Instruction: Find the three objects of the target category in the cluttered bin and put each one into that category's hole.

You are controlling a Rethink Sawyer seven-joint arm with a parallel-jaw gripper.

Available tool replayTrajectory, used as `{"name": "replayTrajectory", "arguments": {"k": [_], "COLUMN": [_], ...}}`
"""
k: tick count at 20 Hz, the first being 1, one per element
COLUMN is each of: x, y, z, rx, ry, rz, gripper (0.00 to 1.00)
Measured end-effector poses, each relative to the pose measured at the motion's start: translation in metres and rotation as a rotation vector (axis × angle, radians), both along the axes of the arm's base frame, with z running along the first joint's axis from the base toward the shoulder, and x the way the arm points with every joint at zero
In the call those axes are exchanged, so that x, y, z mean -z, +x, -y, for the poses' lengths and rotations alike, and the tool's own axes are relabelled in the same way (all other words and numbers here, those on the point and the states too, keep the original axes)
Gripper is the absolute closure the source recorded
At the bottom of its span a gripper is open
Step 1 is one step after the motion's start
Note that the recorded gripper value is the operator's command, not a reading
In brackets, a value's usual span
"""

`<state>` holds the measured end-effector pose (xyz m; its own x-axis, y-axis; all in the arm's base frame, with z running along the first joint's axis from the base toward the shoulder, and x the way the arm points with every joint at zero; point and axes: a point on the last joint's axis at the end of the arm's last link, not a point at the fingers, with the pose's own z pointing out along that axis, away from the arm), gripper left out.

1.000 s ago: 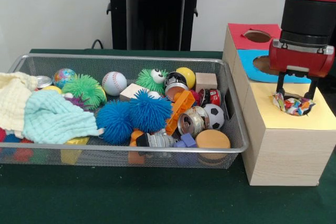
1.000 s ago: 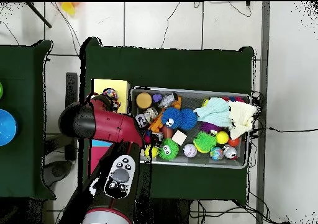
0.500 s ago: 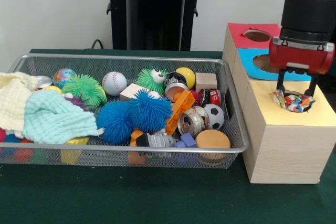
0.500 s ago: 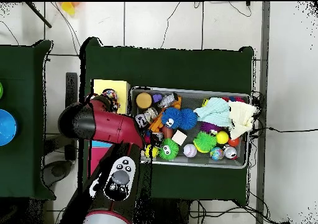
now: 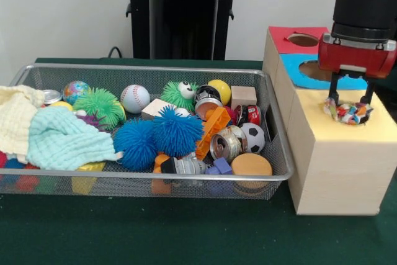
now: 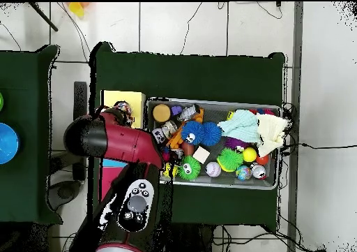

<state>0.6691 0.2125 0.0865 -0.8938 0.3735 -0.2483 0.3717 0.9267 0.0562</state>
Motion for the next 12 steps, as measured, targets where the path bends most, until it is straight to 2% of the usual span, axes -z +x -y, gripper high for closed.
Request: {"name": "replayTrajectory", "arguments": {"k": [12], "x": [-0.045], "y": [0.01], "z": [-0.002], "rx": [0.003], "ry": [0.019], "rz": [0.058], "gripper": [1.0]}}
